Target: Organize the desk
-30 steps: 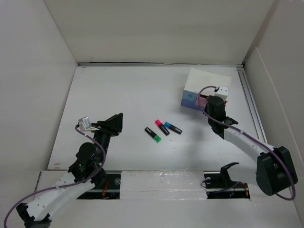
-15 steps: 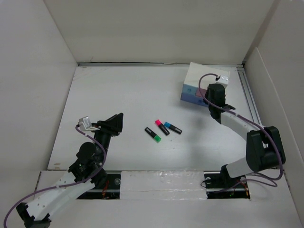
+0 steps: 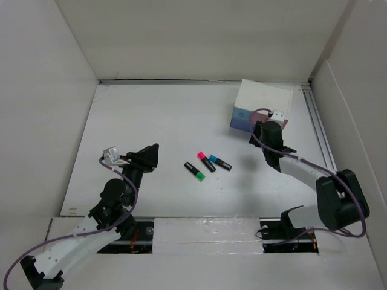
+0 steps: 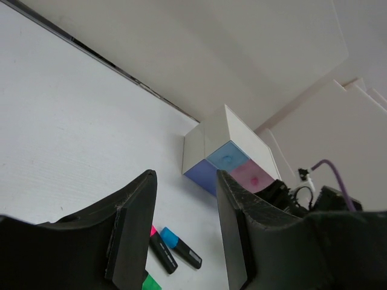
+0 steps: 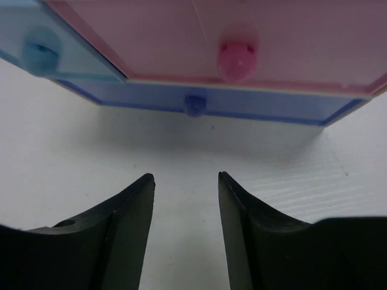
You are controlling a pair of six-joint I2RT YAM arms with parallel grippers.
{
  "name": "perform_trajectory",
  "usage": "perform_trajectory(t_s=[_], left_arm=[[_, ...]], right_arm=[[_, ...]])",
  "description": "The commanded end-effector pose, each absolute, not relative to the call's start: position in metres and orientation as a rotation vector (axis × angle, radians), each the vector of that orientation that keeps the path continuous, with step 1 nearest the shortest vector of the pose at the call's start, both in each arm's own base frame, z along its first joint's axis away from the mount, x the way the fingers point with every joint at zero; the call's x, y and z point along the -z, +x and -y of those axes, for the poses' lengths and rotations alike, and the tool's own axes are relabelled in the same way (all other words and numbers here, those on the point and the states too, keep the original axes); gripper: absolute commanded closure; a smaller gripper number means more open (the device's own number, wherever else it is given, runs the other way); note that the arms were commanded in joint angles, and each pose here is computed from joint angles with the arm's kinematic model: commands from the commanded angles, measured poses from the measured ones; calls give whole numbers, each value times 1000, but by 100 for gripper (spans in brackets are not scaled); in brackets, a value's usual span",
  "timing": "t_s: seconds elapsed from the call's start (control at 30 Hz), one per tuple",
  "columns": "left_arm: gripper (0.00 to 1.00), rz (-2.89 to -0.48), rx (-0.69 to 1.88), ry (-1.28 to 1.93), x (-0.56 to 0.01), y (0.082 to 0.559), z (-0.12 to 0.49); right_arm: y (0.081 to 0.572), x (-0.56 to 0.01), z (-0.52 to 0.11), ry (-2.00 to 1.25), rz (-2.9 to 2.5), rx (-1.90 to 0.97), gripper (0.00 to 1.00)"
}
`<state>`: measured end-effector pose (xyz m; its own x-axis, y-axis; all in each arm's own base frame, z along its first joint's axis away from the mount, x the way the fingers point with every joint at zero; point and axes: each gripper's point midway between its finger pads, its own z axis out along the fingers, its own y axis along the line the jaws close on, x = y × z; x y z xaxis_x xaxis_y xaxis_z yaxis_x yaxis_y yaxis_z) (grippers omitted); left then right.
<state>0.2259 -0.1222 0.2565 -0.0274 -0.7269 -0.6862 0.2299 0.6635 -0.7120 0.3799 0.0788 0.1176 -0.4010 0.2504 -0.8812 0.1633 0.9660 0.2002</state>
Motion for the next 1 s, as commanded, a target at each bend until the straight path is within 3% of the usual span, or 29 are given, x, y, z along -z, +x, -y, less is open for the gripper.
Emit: perform_trajectory(t_s=[0.0,0.37,0.63,0.97], left_arm=[[60,-1341,842,-455,-278,225,122],[60,-1338,838,-458,-277,224,120],[60,-1340,838,-456,-277,225,121],[60,-1338,833,-458,-276,225,120]], right_arm=[[392,-95,-86,379,-2004,-162,50],[440,-96,-84,464,-1892,-138,52],[453,-96,-75,545,-1826,-123,68],[454,-98,-72,619,-1780,-44,66]])
